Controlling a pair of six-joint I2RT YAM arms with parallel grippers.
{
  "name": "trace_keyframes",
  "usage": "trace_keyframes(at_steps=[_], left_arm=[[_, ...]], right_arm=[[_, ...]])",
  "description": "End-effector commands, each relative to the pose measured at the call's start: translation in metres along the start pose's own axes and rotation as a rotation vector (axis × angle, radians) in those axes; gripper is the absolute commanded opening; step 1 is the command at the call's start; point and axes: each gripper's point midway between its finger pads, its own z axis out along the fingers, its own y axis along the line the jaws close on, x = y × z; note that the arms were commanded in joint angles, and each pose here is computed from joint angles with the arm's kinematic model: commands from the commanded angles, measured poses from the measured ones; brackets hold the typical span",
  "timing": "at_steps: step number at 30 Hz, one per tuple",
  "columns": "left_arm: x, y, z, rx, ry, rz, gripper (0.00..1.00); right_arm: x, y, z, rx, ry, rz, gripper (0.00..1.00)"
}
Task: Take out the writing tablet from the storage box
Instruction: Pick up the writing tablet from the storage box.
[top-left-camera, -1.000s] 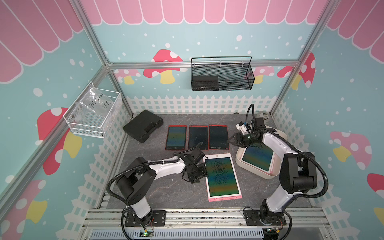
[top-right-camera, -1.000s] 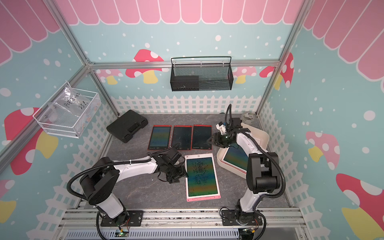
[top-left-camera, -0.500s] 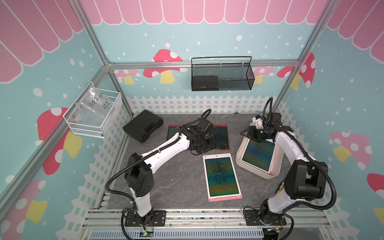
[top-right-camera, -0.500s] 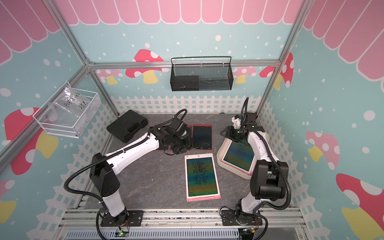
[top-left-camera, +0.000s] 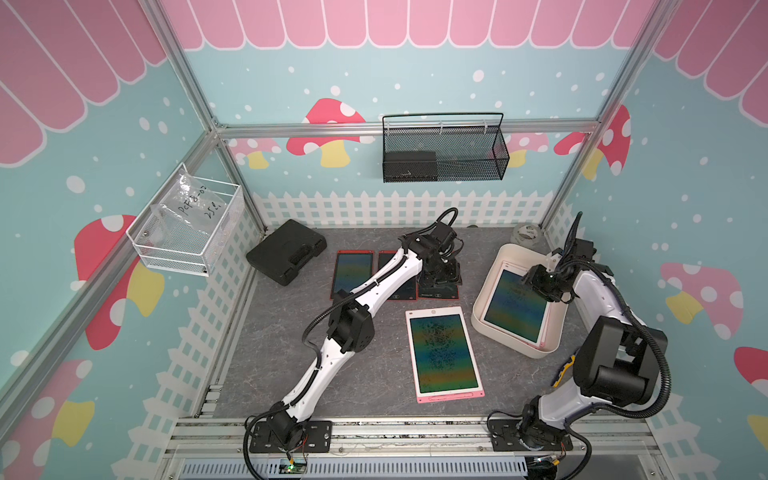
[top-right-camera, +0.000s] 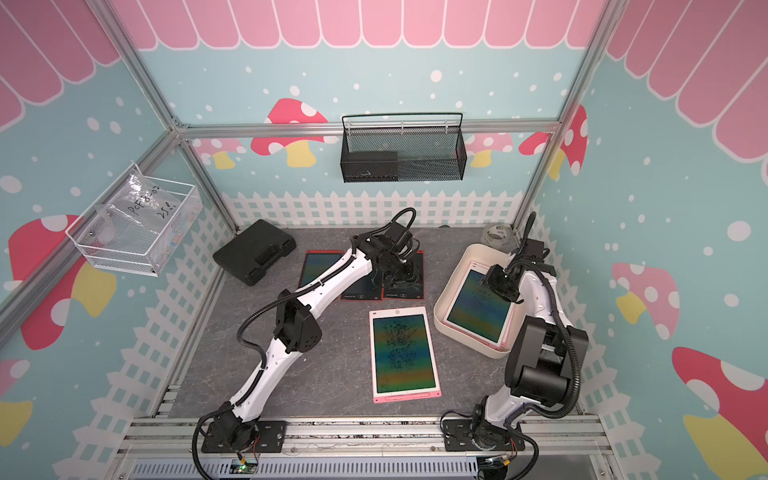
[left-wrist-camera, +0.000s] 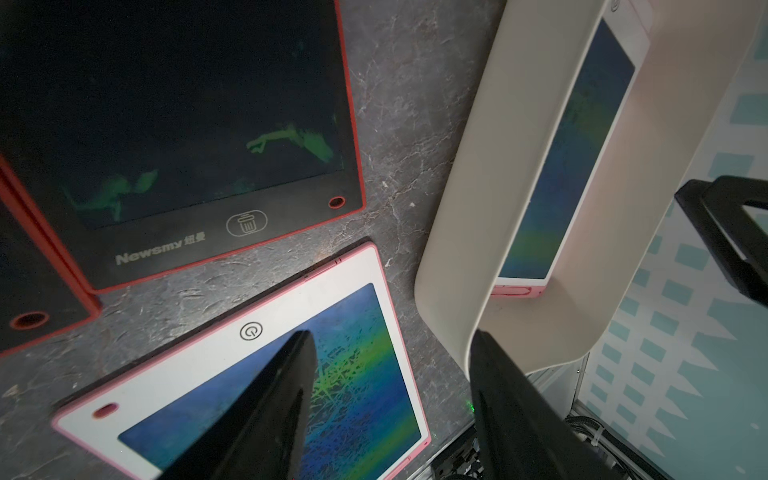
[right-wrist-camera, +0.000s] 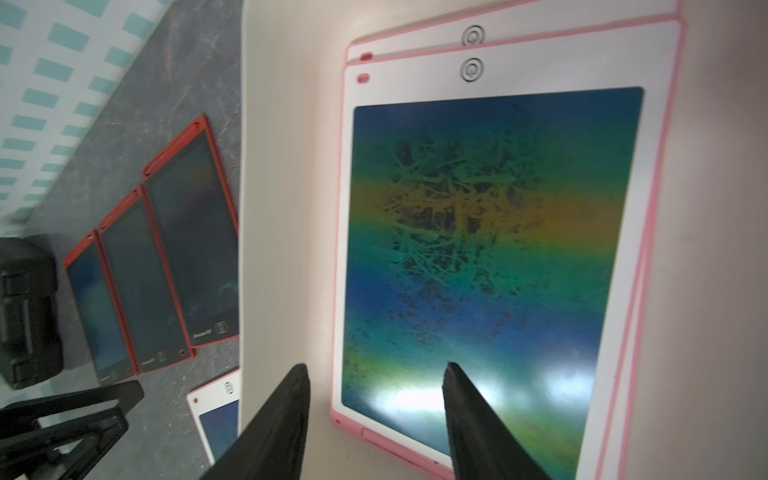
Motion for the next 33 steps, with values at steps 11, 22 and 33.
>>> trace_keyframes(at_steps=[11,22,33], left_arm=[[0.007,0.0,0.047,0.097,0.087,0.024,0.61],[0.027,-0.015,0.063,0.12,0.132,0.047,0.61],[0.041,-0.019,0.074,0.128,0.167,0.056,0.6]], right_arm=[[0.029,-0.071,0.015,0.214,0.07,0.068,0.54],[0.048,-0.087,0.022,0.25,0.128,0.094,0.54],[0.076,-0.101,0.029,0.281,0.184,0.12,0.55]])
